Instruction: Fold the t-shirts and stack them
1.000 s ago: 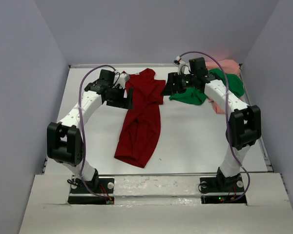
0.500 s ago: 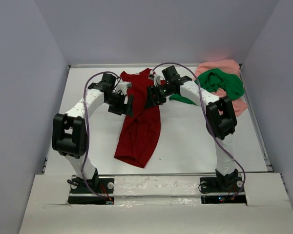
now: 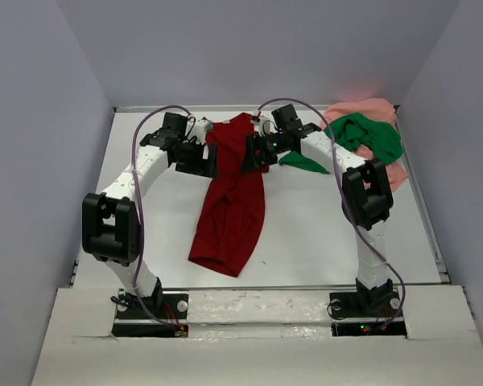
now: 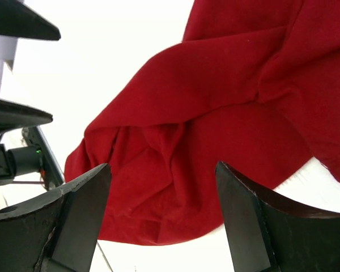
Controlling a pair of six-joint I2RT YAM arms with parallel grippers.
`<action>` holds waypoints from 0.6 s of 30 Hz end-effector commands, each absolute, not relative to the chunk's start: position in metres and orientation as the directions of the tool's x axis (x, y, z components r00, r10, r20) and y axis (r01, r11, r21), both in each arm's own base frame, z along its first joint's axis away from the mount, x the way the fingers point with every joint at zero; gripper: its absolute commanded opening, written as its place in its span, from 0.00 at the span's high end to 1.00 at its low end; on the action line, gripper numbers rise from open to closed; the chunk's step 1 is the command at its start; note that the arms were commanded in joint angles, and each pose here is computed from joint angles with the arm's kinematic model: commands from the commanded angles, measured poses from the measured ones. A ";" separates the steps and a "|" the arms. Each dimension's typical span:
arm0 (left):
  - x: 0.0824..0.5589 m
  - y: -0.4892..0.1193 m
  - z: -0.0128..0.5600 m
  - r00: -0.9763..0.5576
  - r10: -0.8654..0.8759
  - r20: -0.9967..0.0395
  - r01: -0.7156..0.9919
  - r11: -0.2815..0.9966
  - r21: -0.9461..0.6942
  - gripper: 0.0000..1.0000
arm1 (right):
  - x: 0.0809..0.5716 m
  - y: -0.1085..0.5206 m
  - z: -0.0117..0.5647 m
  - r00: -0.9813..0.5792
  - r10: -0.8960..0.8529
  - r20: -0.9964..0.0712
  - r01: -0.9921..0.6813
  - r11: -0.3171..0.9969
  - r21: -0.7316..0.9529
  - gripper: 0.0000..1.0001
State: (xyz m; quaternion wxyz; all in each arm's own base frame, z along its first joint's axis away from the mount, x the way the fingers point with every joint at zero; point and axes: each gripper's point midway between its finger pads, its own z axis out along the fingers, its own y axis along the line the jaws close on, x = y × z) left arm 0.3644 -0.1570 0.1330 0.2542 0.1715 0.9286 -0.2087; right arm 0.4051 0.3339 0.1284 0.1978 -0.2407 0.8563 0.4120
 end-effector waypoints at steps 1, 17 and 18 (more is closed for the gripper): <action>0.380 -0.154 0.150 -0.810 0.159 -0.564 0.380 0.875 -0.300 0.11 | 0.400 0.340 0.173 -0.779 -0.202 -0.593 -0.606 0.482 0.633 0.21; 0.351 -0.113 0.138 -0.812 0.049 -0.581 0.275 0.911 -0.309 0.17 | 0.360 0.384 0.153 -0.722 -0.383 -0.577 -0.690 0.462 0.557 0.20; 0.349 -0.112 0.139 -0.814 0.049 -0.579 0.275 0.910 -0.309 0.23 | 0.362 0.381 0.155 -0.710 -0.385 -0.590 -0.700 0.476 0.532 0.20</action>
